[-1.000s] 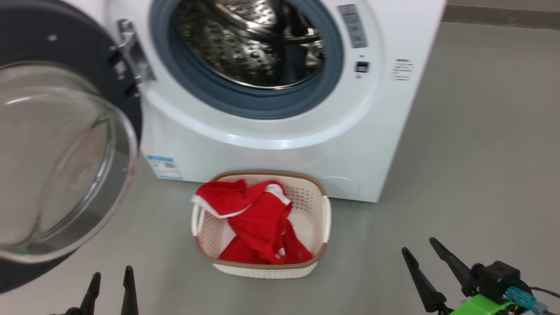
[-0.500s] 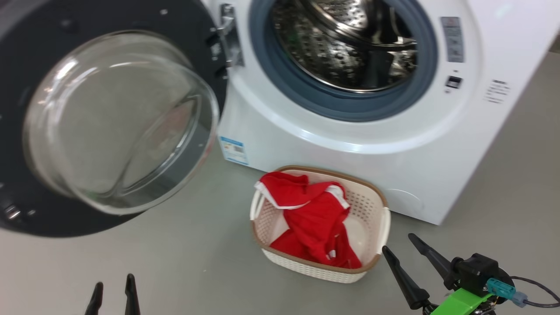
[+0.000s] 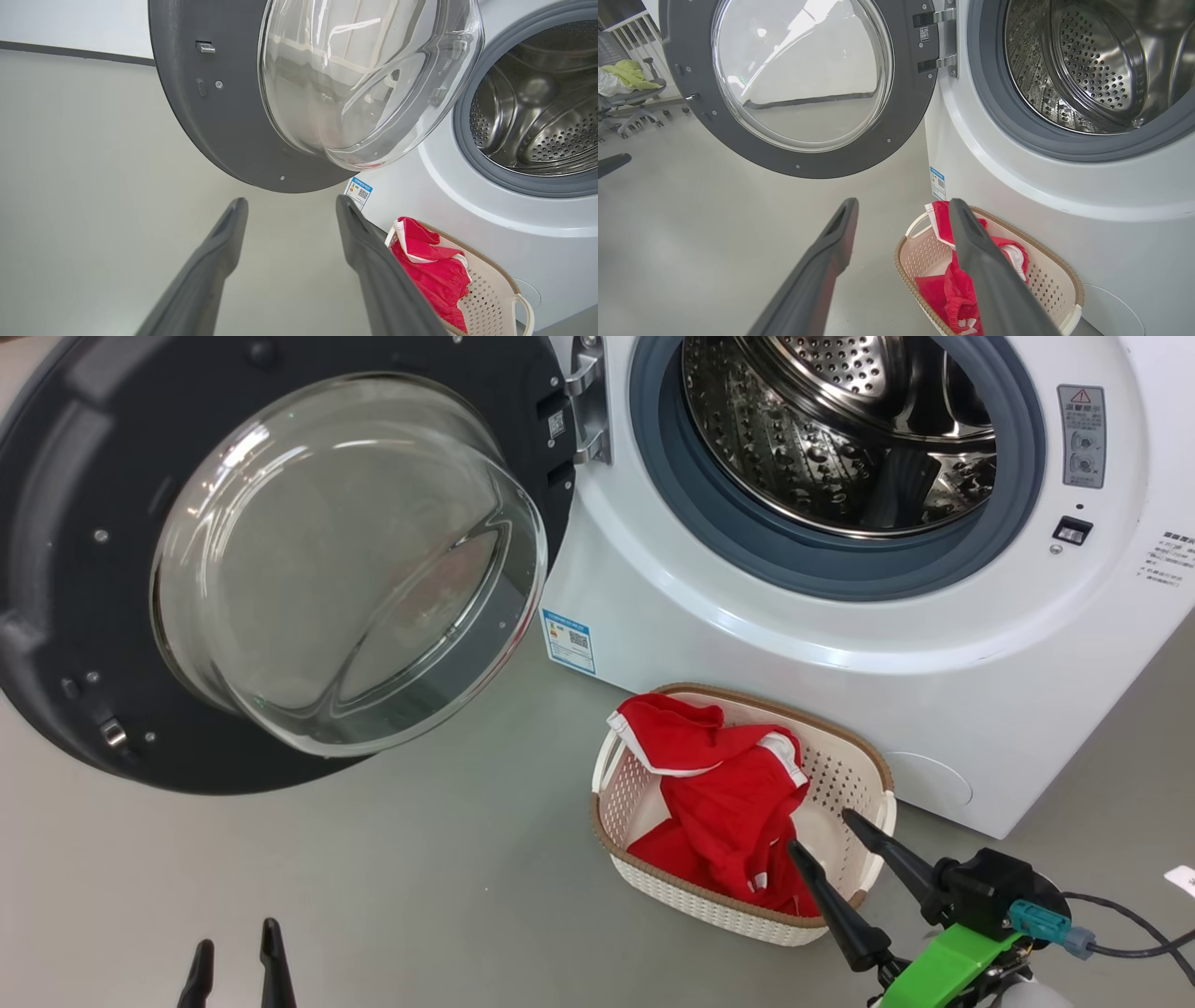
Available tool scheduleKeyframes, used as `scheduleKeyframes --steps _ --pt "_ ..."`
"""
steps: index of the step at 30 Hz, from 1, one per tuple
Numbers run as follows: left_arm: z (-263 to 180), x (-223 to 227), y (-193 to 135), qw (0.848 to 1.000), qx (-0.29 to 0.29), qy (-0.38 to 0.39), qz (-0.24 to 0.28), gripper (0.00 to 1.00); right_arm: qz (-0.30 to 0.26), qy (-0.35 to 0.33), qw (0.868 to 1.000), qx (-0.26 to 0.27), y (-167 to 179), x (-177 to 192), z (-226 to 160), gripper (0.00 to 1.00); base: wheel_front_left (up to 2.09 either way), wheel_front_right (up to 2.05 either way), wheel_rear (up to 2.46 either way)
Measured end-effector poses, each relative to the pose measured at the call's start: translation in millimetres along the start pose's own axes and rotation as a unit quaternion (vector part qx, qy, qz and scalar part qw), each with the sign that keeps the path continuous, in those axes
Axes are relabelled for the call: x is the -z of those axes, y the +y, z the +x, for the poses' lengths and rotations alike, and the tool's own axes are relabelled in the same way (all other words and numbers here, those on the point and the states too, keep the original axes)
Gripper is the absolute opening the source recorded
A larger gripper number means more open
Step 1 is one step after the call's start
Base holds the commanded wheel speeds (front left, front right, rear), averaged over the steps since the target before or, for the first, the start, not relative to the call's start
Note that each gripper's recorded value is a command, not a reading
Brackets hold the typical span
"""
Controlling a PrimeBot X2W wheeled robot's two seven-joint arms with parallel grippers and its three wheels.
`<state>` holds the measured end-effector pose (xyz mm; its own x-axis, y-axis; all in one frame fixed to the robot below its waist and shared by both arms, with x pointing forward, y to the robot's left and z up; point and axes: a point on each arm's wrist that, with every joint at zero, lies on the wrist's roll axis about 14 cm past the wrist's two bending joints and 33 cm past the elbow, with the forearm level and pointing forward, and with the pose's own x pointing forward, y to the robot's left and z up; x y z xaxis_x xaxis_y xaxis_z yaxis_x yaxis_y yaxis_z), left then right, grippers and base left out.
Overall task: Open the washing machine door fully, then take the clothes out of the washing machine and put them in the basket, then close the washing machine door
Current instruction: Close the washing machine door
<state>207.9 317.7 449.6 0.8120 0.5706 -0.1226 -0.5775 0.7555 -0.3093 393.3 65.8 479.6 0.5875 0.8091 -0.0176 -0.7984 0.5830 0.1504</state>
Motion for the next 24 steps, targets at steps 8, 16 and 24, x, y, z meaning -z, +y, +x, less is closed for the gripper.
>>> scheduleKeyframes --steps 8,16,24 --pt "1 -5 -1 1.000 -0.002 -0.007 -0.003 0.94 0.003 0.006 1.000 -0.006 2 4 1 1.00 0.00 0.00 0.00" --pt "18 -72 -7 0.994 0.023 -0.110 -0.013 0.00 0.011 0.002 1.000 0.004 -4 2 1 1.00 0.00 0.00 0.00" --pt "49 -204 -6 0.959 0.054 -0.279 0.005 0.00 0.019 -0.002 1.000 0.018 -15 4 1 1.00 0.00 0.00 0.00"
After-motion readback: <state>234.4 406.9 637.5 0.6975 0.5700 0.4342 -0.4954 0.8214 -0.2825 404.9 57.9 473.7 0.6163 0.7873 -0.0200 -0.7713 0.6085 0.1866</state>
